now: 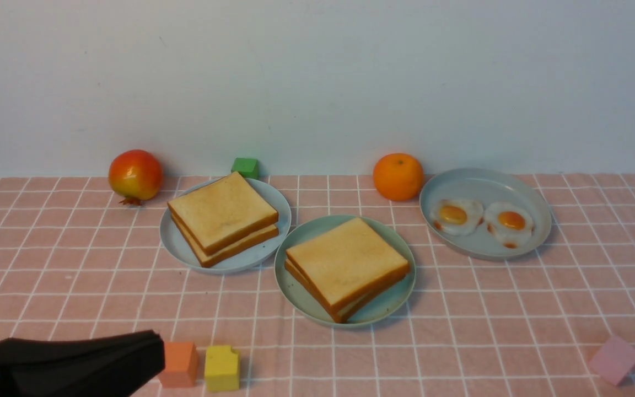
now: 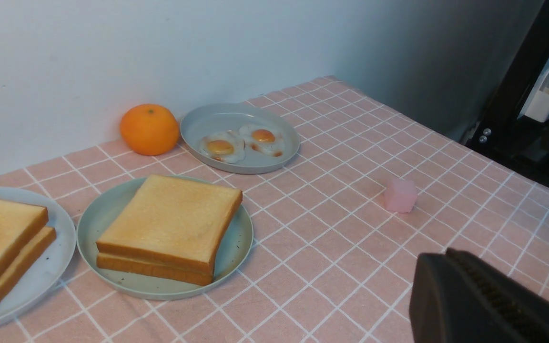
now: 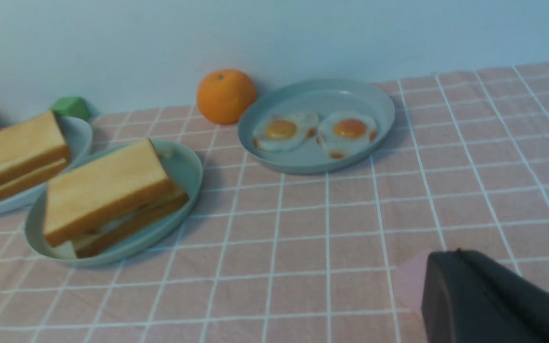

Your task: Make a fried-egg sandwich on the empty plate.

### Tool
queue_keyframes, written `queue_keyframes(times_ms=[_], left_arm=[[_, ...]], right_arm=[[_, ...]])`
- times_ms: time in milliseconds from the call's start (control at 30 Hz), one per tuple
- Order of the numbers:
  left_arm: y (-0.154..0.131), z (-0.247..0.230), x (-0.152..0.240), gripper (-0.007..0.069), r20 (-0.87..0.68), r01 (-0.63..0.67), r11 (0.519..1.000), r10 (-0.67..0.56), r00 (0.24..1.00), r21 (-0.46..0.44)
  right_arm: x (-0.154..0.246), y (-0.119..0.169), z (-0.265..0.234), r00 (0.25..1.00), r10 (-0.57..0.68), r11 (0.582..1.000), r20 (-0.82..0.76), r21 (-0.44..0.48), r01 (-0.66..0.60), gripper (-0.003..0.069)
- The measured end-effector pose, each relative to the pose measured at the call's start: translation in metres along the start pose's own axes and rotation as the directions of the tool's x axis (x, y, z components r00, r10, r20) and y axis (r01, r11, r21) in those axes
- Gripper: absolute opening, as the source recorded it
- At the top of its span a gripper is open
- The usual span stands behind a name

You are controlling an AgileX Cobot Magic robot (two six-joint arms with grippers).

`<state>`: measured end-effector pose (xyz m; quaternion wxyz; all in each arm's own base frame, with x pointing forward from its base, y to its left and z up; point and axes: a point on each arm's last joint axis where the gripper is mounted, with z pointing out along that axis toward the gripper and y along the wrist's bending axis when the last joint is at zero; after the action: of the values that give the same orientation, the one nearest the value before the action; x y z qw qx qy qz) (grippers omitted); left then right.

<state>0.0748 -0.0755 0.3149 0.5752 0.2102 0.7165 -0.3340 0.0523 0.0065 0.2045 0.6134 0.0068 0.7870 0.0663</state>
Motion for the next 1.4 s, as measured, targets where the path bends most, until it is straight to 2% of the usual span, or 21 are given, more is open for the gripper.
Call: queue_keyframes(times_ms=[67, 133, 1200, 1300, 1333, 1400], left_arm=[[0.0, 0.0, 0.0, 0.0013, -0.001, 0.0, 1.0, 0.0, 1.0, 0.0], [0.0, 0.0, 0.001, 0.0013, -0.008, 0.001, 1.0, -0.001, 1.0, 0.004], [-0.001, 0.0, 0.002, 0.0013, -0.019, 0.0, 1.0, 0.0, 1.0, 0.009], [0.002, 0.001, 0.002, 0.0013, 0.012, -0.007, 1.0, 0.008, 1.0, -0.017], [0.009, 0.001, 0.005, 0.0013, 0.056, -0.033, 0.997, 0.036, 0.998, -0.069], [0.014, -0.001, 0.007, 0.0013, 0.089, -0.048, 0.992, 0.058, 0.994, -0.113]], right_arm=[[0.025, -0.004, 0.007, 0.999, -0.005, 1.0, -0.031, 0.018, 0.006, 0.0001], [0.032, -0.006, 0.007, 0.997, -0.029, 0.999, -0.076, 0.033, 0.031, 0.0003], [0.032, -0.006, 0.007, 0.996, -0.045, 0.998, -0.074, 0.042, 0.048, 0.0022], [0.032, -0.006, 0.007, 0.996, -0.045, 0.998, -0.074, 0.042, 0.048, 0.0022], [0.032, -0.006, 0.007, 0.996, -0.045, 0.998, -0.074, 0.042, 0.048, 0.0024], [0.032, -0.006, 0.007, 0.996, -0.045, 0.998, -0.074, 0.042, 0.048, 0.0025]])
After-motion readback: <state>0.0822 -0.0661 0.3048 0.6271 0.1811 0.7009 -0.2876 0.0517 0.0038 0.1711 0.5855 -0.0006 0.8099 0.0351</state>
